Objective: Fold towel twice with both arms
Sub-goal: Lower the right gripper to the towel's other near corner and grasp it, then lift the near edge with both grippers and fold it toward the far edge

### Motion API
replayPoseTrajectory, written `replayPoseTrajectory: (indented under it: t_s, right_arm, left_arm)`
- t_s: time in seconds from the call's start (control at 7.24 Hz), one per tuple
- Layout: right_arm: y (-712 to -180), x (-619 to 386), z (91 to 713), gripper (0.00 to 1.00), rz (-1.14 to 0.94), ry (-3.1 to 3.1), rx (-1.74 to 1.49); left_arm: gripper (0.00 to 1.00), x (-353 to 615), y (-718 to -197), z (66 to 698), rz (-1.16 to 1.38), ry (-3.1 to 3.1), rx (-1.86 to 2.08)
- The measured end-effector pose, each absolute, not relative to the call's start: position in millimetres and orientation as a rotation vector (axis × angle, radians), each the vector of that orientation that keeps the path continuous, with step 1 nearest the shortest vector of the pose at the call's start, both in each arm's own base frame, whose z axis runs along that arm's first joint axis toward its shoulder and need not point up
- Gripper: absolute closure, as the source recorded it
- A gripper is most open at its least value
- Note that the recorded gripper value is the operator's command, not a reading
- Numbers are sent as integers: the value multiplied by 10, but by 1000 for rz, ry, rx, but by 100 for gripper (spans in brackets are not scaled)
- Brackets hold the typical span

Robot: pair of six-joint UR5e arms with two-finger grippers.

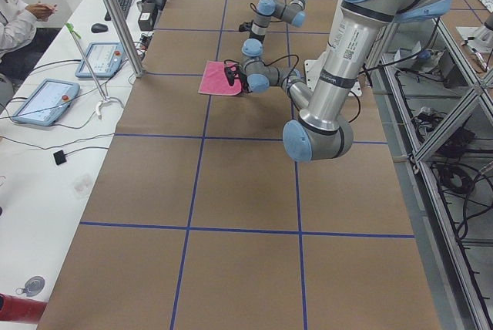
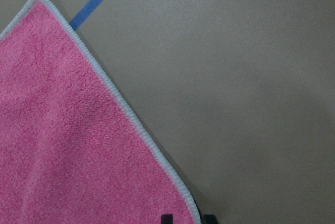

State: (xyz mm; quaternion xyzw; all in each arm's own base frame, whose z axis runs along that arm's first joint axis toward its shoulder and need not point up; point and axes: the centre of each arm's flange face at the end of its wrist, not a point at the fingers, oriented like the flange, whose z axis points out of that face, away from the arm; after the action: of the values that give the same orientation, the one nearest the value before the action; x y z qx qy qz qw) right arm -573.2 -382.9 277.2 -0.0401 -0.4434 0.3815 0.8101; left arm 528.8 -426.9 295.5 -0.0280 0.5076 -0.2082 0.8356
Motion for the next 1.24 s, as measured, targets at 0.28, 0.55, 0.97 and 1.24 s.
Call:
replayPoseTrajectory:
  t_s: [0.28, 0.55, 0.97, 1.24]
  right_arm:
    - [-3829, -5732, 2769, 100, 815, -948, -86]
    - [-3850, -5689, 2741, 100, 816, -955, -84]
    - [-3861, -5325, 2603, 100, 817, -1003, -84]
    - [-3817, -5091, 2504, 100, 820, -1012, -87]
  left_arm:
    - [100, 5290, -4267, 2955, -441, 1075, -59]
    - [100, 5289, -4265, 2944, -439, 1076, -58]
    - [100, 5243, -4245, 2825, -408, 1113, -37]
    - [100, 5154, -4193, 2661, -393, 1152, -29]
